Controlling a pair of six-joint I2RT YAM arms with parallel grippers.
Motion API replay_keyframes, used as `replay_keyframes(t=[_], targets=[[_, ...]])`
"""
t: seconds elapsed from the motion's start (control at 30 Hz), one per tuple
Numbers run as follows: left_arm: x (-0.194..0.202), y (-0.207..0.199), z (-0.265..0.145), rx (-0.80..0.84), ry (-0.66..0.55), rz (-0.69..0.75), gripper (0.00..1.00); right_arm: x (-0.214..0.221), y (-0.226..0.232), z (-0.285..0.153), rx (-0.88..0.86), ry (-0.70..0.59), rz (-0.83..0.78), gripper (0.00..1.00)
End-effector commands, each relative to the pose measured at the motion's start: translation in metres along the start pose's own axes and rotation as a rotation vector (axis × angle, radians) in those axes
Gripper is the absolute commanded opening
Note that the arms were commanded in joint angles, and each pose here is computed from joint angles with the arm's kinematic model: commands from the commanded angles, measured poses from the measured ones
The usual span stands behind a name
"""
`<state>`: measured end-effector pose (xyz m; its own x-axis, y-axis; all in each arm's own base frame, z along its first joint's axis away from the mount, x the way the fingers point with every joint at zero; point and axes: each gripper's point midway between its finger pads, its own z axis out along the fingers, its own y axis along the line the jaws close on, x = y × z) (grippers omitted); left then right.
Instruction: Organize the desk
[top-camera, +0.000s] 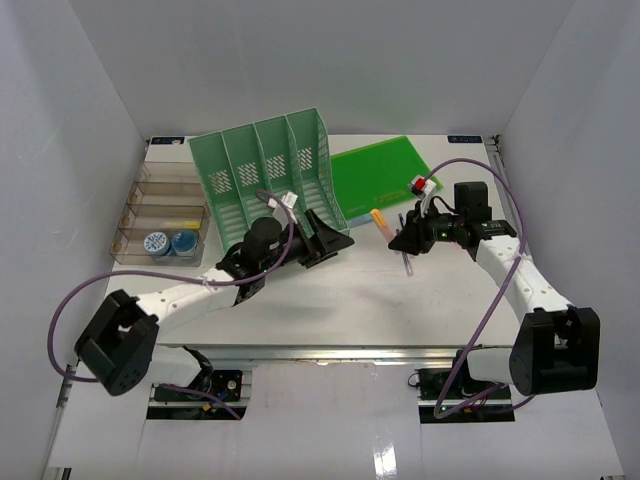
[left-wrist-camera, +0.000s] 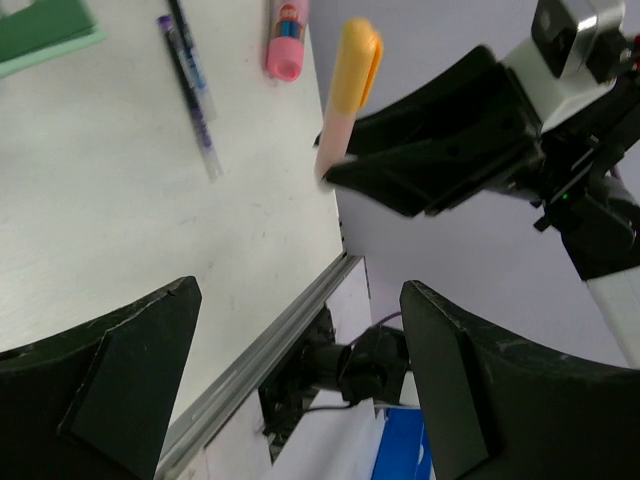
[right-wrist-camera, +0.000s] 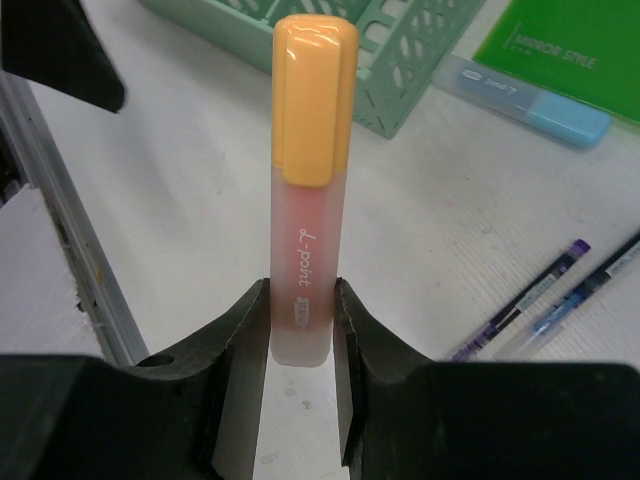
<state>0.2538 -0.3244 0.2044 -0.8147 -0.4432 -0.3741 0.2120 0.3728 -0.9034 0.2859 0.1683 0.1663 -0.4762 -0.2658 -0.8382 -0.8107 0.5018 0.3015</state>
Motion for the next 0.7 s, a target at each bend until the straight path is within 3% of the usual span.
replay_keyframes(t=[0.0,0.13,0.4,0.53,0.67], targets=[[-0.021,-0.036,0.041,0.067,-0.111,0.064,0.91,0.0,0.026,-0.003,-0.084,-0.018,-0.038,0.08],[-0.012,-0.043,0.072,0.063,-0.08,0.085,0.89,0.001,0.035,-0.002,-0.111,-0.016,-0.049,0.08],[0.001,-0.039,0.102,0.024,-0.041,0.095,0.7,-0.007,0.049,-0.005,-0.147,-0.044,-0.074,0.08],[0.003,-0.04,0.108,0.021,-0.033,0.091,0.51,-0.006,0.051,-0.003,-0.158,-0.045,-0.075,0.08],[0.004,-0.04,0.108,0.015,-0.035,0.093,0.25,-0.004,0.051,-0.002,-0.165,-0.04,-0.073,0.12]])
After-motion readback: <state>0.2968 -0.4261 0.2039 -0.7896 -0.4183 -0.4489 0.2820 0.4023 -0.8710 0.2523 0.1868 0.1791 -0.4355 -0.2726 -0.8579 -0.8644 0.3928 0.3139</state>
